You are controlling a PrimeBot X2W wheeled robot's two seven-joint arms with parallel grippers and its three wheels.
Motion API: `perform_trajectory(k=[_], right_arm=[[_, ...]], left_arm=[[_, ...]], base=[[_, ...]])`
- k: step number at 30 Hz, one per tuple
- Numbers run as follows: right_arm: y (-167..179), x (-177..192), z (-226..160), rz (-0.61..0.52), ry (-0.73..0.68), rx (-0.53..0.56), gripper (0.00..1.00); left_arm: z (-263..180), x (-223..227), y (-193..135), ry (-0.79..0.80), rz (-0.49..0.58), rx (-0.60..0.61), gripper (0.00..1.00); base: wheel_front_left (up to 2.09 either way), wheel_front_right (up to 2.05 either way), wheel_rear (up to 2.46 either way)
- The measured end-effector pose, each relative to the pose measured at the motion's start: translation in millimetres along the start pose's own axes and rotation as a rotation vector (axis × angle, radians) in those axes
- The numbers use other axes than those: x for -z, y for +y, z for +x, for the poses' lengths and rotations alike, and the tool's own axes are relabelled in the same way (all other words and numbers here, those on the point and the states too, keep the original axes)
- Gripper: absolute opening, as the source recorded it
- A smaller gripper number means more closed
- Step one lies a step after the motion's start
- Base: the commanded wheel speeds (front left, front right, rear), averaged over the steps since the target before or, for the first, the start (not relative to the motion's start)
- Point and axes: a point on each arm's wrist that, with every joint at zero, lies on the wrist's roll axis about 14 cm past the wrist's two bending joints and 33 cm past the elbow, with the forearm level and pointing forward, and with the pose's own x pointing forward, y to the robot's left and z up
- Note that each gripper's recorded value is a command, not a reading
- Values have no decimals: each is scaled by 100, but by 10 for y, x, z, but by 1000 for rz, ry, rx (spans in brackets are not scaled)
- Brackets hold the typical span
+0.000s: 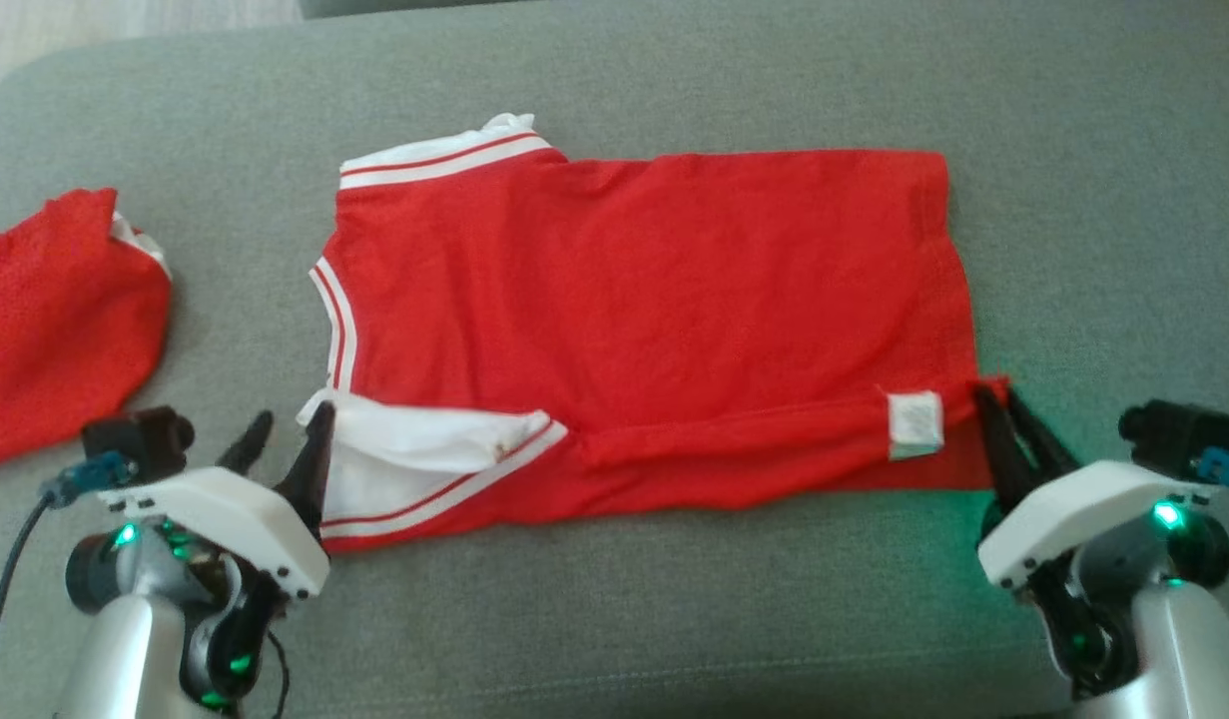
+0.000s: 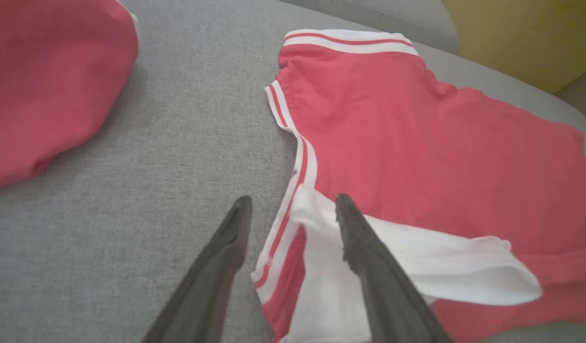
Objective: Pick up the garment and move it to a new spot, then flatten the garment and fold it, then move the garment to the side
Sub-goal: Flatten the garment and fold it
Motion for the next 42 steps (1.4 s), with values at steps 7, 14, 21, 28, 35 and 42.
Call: perform_trajectory(k=[7, 14, 21, 28, 35, 42], right_arm=[[112, -393, 4, -69, -230, -43, 100], [271, -650, -108, -215, -399, -90, 100], [314, -542, -302, -257, -405, -99, 100], [315, -430, -468, -251, -392, -94, 100], [327, -402, -510, -249, -382, -95, 100], [332, -407, -508, -250, -378, -96, 100]], left_arm=[[73, -253, -39, -181, 28, -8, 100], [-148, -643, -82, -442, 85, -47, 100], [-439, -534, -108, -479, 107, -75, 100], [-621, -367, -80, -456, 115, -95, 100], [-669, -312, -139, -448, 115, -79, 100], [-672, -288, -133, -440, 115, -81, 100]], base=[[0, 0, 0], [0, 0, 0], [0, 0, 0], [0, 0, 0], [0, 0, 0], [0, 0, 0]])
